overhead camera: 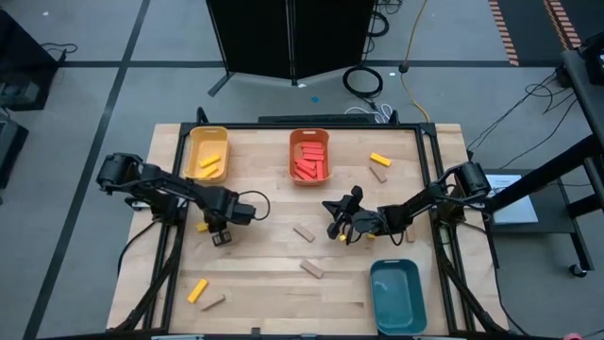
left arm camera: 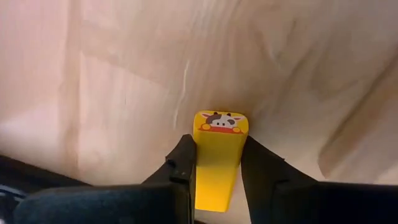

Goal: Sort blocks
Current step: Put the yellow block into the yellow bin

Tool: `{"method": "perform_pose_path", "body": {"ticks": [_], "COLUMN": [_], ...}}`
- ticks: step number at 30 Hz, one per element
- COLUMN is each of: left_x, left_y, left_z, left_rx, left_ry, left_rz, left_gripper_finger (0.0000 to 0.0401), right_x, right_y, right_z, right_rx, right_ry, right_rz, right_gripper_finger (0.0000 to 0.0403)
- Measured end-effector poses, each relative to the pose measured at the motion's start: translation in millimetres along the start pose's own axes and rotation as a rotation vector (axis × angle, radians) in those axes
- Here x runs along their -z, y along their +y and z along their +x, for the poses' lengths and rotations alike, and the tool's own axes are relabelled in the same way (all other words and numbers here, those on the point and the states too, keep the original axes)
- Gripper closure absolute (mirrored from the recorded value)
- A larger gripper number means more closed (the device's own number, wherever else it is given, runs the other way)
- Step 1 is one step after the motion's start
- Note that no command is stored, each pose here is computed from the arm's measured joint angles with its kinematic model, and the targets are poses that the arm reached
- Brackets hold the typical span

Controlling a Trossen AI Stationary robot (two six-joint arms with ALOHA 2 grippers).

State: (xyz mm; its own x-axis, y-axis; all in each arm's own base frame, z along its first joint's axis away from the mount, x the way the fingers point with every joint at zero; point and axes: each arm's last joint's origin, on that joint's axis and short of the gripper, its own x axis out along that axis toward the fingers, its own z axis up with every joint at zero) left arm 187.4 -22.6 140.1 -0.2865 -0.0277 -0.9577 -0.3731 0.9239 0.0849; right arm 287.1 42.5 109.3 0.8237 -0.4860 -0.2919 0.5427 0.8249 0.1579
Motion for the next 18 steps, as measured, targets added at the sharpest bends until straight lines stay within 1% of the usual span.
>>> {"method": "perform_pose_path", "body": {"ticks": [4,7,14,18], "left_x": [-4.5,-8.4,-15.7,-11.5], "left_y": [-3.3,-4.7,-6.8,0.8], "left_z": [-18.0,-35.1,-81.4,-107.3], "left_rx": [-0.006,-0.053,-0.143,-0.246], "left_ry": [-0.017,-0.055,-0.206,-0.313], "left_rz": [0.043,0.074,0.131,0.109], "left_gripper_finger": [0.0325,0.0323,0.032,0.0319], "right_x": [0.0,0.0,0.0,0.0], "right_y": [0.0,0.0,0.0,0.0], "right_z": [0.0,0.0,0.0,0.0], "right_rx": [0.0,0.0,0.0,0.0], "right_ry": [0.0,0.0,0.0,0.0], "right_rz": [-0.001,0.0,-0.002,-0.002], "right_gripper_finger": [0.0403,0.0403,0.0403,0.0403]}}
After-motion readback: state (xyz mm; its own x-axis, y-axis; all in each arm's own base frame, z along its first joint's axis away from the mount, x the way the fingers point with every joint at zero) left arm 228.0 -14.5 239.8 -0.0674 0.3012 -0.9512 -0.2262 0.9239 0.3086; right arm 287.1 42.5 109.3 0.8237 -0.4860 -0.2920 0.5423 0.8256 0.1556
